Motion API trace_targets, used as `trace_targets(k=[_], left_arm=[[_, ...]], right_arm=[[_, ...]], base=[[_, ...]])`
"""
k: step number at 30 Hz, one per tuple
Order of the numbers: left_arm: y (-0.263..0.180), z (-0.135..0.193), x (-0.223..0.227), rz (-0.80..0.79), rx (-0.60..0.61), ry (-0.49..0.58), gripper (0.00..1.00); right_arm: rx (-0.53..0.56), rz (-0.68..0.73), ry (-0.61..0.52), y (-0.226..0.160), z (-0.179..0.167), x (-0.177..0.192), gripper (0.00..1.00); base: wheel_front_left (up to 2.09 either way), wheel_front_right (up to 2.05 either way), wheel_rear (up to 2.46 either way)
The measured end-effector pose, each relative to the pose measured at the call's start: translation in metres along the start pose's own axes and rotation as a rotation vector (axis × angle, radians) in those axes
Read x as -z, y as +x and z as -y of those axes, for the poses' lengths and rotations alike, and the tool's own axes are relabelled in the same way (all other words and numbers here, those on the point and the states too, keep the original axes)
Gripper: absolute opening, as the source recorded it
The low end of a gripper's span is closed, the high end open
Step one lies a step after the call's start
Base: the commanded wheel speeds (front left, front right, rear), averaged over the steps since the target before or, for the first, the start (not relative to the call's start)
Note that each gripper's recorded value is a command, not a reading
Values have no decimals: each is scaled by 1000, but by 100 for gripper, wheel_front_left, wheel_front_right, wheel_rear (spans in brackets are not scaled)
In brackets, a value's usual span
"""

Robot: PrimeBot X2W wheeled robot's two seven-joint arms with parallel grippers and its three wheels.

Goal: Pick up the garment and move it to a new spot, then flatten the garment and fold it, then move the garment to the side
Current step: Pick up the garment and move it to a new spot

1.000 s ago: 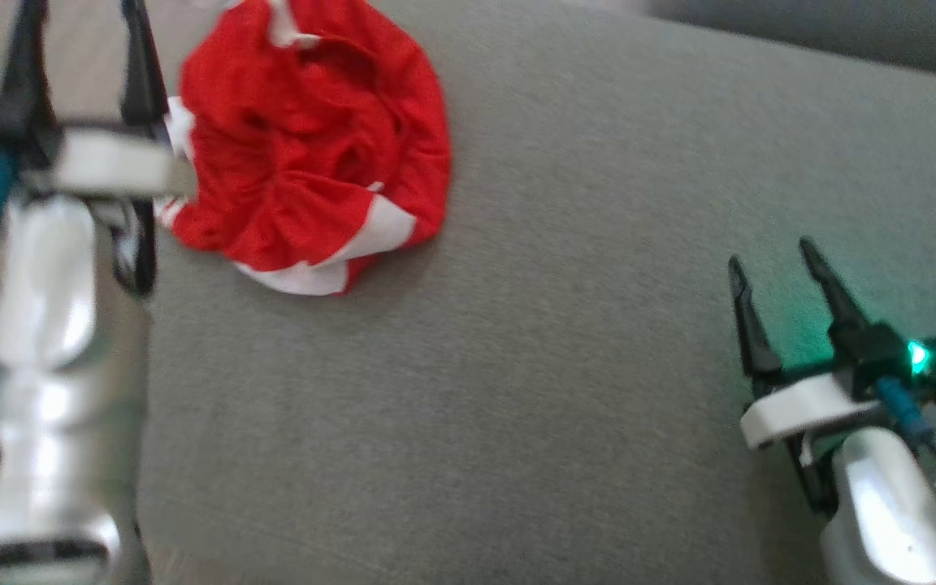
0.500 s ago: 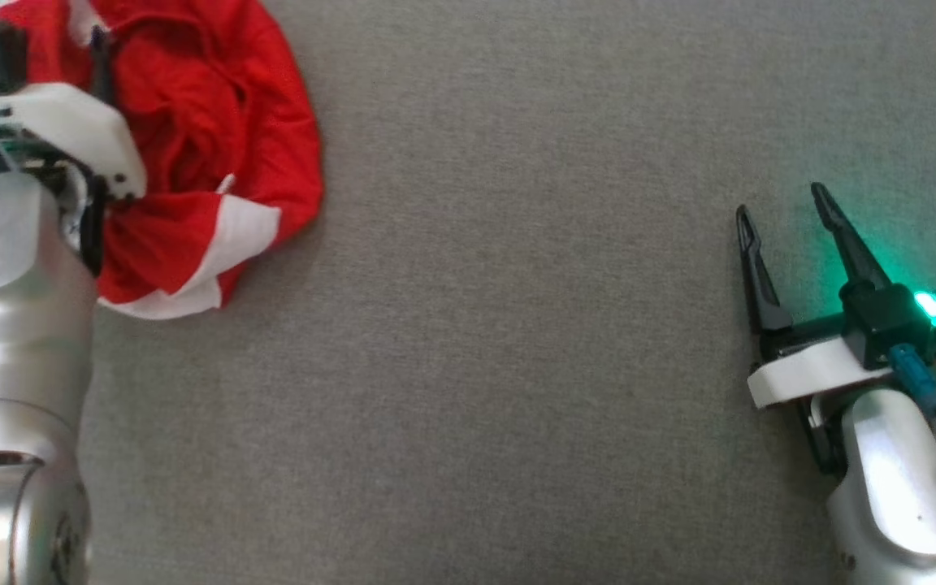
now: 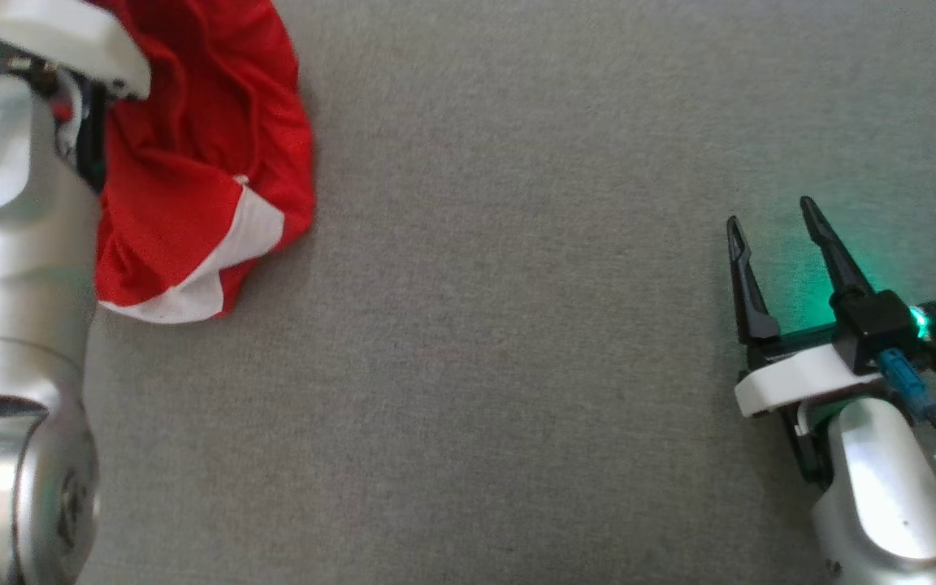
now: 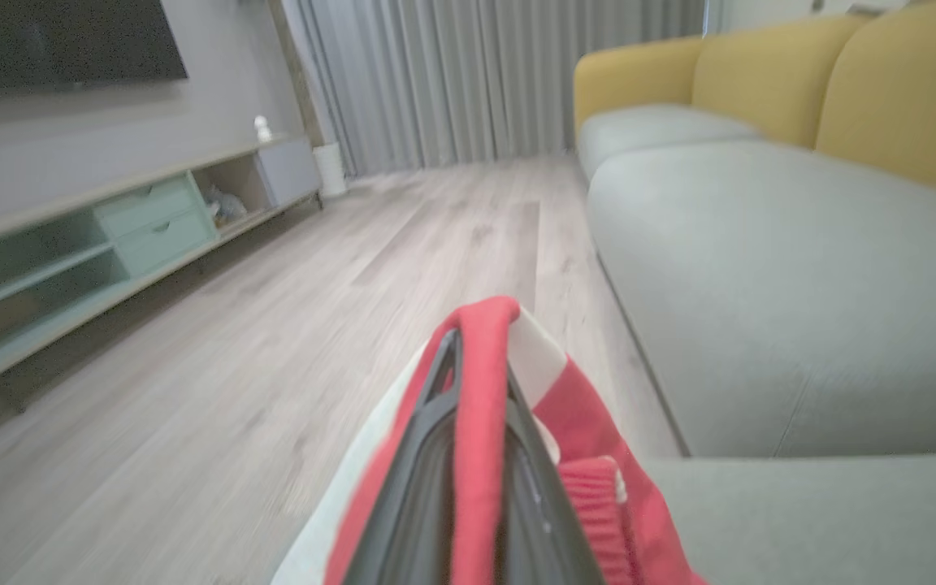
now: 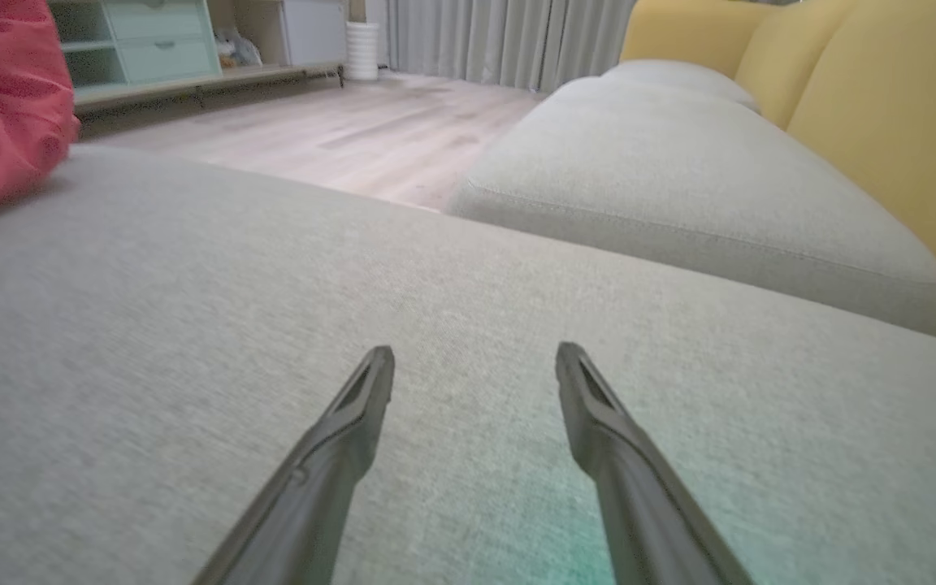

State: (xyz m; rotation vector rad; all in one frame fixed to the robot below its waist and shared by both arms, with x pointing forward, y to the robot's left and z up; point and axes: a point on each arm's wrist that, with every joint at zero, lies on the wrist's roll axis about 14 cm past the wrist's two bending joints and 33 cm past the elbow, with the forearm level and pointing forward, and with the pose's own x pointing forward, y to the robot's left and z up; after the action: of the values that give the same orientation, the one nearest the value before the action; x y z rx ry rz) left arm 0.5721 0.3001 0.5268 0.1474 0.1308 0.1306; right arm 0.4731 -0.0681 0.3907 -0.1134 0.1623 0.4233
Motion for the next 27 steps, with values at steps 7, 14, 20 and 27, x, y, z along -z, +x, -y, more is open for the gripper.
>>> trace_targets(k=[7, 14, 20, 27], left_arm=[[-2, 71, -108, 265, 170, -44, 0], [-30, 173, -195, 423, 438, -121, 0], [-68, 246, -258, 532, 635, -230, 0], [-119, 344, -282, 566, 852, -284, 0]], right_arm=[[80, 62, 23, -25, 16, -31, 100], [217, 50, 67, -90, 45, -30, 100], [367, 84, 126, -147, 72, -36, 100], [525, 114, 174, -204, 97, -36, 100]], base=[[0, 0, 0], [0, 0, 0], [0, 0, 0], [0, 0, 0]])
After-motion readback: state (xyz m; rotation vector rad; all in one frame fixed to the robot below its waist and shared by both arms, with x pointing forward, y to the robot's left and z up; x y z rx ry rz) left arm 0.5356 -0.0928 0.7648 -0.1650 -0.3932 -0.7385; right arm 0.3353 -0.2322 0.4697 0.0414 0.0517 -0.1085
